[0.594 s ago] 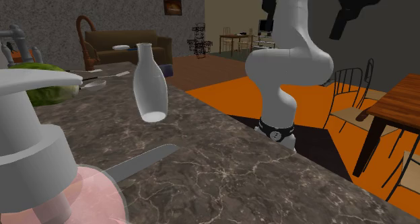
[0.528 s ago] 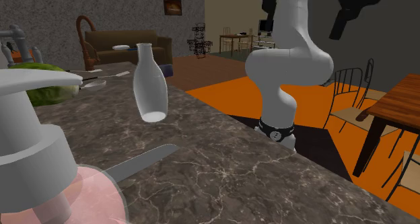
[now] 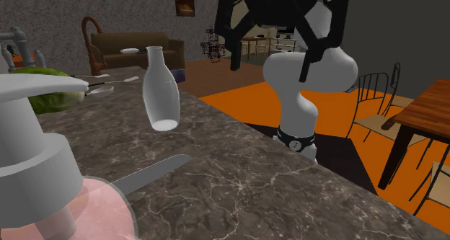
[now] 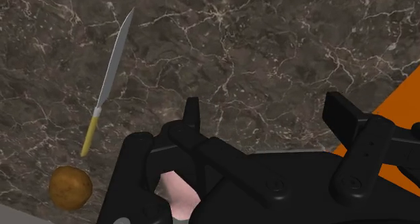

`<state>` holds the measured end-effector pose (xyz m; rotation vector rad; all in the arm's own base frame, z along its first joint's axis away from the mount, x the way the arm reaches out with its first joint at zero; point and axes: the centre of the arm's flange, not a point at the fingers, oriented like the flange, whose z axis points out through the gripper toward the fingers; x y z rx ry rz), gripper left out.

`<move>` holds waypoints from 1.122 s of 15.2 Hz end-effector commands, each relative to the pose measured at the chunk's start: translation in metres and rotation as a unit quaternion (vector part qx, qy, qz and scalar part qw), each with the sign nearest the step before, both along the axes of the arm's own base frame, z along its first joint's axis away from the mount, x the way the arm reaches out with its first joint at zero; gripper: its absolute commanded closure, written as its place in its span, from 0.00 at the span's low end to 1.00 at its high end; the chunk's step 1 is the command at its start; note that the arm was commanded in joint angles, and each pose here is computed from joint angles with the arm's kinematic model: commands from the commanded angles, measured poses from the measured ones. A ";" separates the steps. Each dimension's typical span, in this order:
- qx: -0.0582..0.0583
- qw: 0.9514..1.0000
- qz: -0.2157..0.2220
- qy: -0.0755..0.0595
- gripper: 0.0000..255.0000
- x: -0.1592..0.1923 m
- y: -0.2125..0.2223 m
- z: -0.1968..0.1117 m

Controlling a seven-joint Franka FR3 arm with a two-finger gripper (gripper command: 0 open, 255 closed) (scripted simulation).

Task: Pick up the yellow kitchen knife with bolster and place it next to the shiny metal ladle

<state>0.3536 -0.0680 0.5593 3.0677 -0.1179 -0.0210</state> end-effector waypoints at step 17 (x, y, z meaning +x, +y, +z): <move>0.045 0.981 -0.187 0.018 0.00 0.070 -0.203 -0.133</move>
